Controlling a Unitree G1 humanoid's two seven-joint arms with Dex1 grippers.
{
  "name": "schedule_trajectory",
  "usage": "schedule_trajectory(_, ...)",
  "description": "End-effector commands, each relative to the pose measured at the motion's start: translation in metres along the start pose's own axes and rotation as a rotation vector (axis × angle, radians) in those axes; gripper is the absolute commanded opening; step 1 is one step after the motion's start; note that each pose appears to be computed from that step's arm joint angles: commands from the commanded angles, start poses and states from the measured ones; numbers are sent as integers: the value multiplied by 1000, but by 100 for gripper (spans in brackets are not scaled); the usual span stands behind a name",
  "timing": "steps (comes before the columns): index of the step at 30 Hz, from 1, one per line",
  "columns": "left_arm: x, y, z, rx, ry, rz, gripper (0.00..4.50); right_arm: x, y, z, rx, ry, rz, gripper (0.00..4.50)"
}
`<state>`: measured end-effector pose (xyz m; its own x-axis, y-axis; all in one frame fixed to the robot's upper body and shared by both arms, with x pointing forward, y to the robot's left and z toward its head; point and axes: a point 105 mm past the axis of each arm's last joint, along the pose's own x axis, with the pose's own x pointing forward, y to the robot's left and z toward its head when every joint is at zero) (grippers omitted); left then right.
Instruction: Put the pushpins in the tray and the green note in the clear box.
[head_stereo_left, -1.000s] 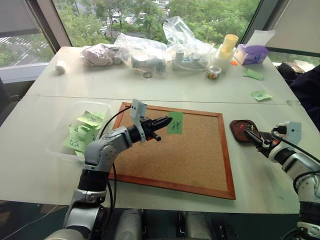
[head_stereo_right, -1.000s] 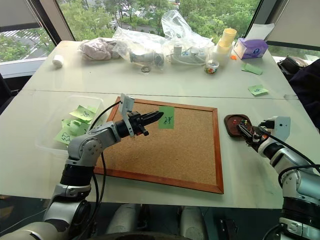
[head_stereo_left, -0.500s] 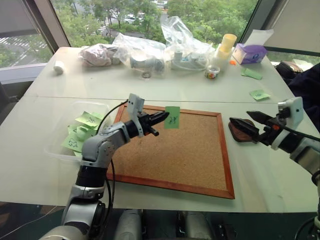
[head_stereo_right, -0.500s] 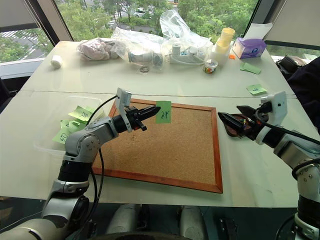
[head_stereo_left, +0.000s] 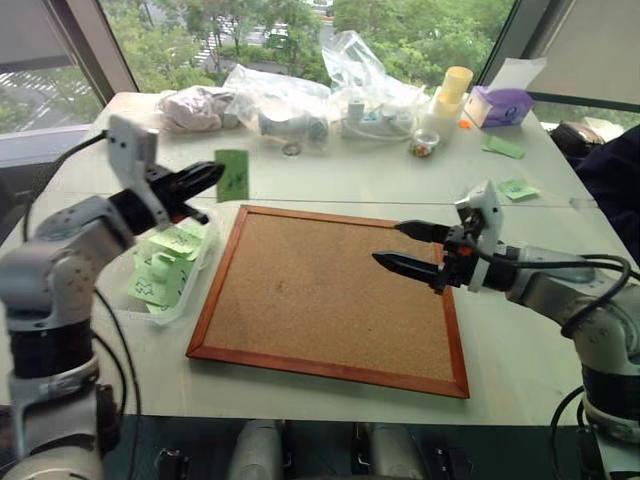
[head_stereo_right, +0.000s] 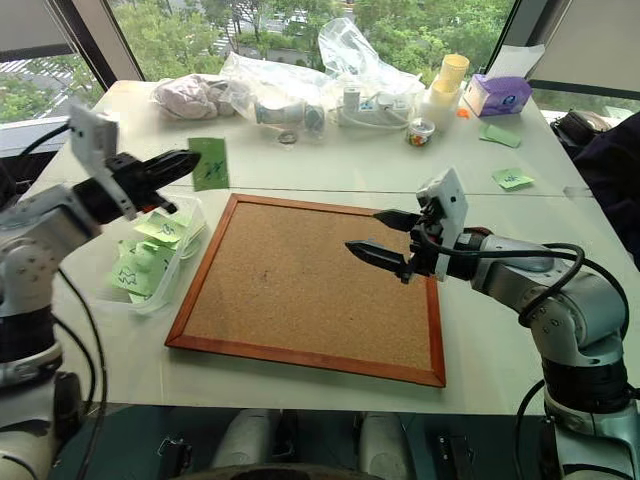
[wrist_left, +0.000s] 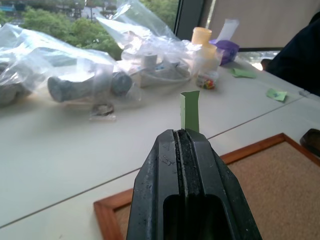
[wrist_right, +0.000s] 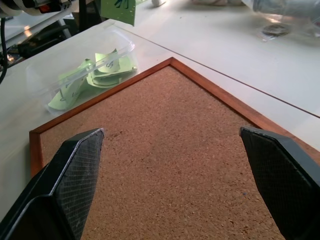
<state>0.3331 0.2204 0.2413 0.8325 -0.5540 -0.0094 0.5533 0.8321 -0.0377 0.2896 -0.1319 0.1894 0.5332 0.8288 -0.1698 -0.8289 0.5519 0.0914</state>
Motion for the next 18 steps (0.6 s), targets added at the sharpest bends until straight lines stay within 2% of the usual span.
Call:
schedule_trajectory(1, -27, 11, 9, -1, -7, 21, 0, 3, -3, 4, -47, -10, 20, 446)
schedule_trajectory(4, -59, 36, -7, 15, 91, 105, 0, 8, -4, 3, -57, -11, 44, 446)
schedule_trajectory(7, -72, 46, -28, -25, 161, 120, 0, 10, -9, -1, -64, -2, 35, 446)
schedule_trajectory(8, -76, 47, -37, -24, 199, 115, 67, 10, -10, -2, -67, 1, 33, 450)
schedule_trajectory(9, -79, 48, -46, -9, 241, 116, 89, 9, -11, -2, -72, 5, 29, 450)
schedule_trajectory(11, -83, 56, -56, 22, 287, 144, 182, 5, -13, -2, -82, 10, 18, 450)
schedule_trajectory(13, -84, 64, -58, 23, 285, 169, 281, 1, -16, -2, -83, 11, 0, 450)
schedule_trajectory(16, -77, 62, -46, 35, 252, 130, 427, -8, -20, -4, -86, 21, -36, 450)
schedule_trajectory(17, -73, 58, -41, 43, 238, 106, 447, -11, -21, -5, -82, 23, -48, 450)
schedule_trajectory(18, -69, 53, -35, 65, 225, 76, 447, -14, -22, -7, -77, 26, -61, 450)
